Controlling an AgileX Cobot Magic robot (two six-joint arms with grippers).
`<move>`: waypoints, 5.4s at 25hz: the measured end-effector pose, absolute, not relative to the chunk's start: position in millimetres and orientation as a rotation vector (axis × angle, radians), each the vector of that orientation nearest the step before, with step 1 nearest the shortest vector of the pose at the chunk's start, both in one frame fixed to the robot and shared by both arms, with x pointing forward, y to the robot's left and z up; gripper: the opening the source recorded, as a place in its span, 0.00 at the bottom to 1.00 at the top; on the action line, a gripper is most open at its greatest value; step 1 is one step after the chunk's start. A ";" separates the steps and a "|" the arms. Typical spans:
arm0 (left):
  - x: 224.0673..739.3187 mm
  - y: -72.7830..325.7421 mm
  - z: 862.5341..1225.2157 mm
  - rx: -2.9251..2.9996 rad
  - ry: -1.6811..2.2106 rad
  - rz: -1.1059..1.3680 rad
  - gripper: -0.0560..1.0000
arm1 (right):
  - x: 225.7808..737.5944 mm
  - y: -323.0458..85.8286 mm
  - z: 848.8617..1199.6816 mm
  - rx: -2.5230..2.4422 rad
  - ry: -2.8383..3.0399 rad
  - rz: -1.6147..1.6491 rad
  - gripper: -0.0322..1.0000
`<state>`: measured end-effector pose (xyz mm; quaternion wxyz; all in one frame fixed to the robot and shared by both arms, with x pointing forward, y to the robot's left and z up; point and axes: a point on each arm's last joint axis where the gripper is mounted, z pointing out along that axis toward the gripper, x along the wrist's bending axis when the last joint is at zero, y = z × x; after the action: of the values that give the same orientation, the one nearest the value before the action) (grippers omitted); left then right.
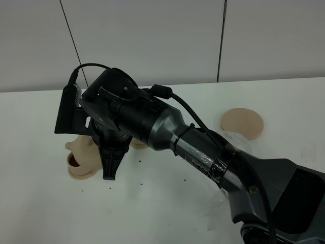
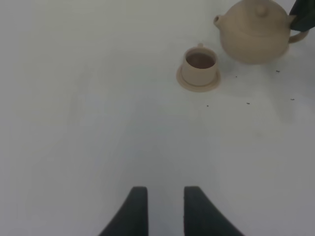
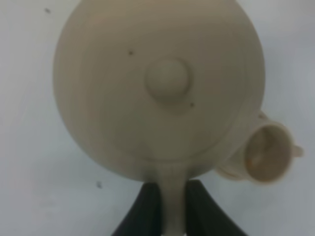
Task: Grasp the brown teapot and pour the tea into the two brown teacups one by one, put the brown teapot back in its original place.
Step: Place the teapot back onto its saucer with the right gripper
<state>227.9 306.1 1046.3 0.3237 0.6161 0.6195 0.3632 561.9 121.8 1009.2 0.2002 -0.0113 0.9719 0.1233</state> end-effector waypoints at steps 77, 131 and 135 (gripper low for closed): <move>227.9 306.1 1046.3 1.616 1.625 0.953 0.29 | 681.2 -4.5 1006.3 0.488 2.659 0.264 0.12; 227.9 306.1 1046.3 1.616 1.625 0.953 0.29 | 656.0 49.8 976.9 -0.294 2.358 -0.325 0.12; 227.9 306.1 1046.3 1.616 1.625 0.953 0.29 | 653.7 54.0 970.2 -0.310 2.363 -0.330 0.12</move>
<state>227.9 306.1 1046.3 0.3237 0.6161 0.6195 0.3632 653.7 54.0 970.2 0.3594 -0.1201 0.9166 -0.1278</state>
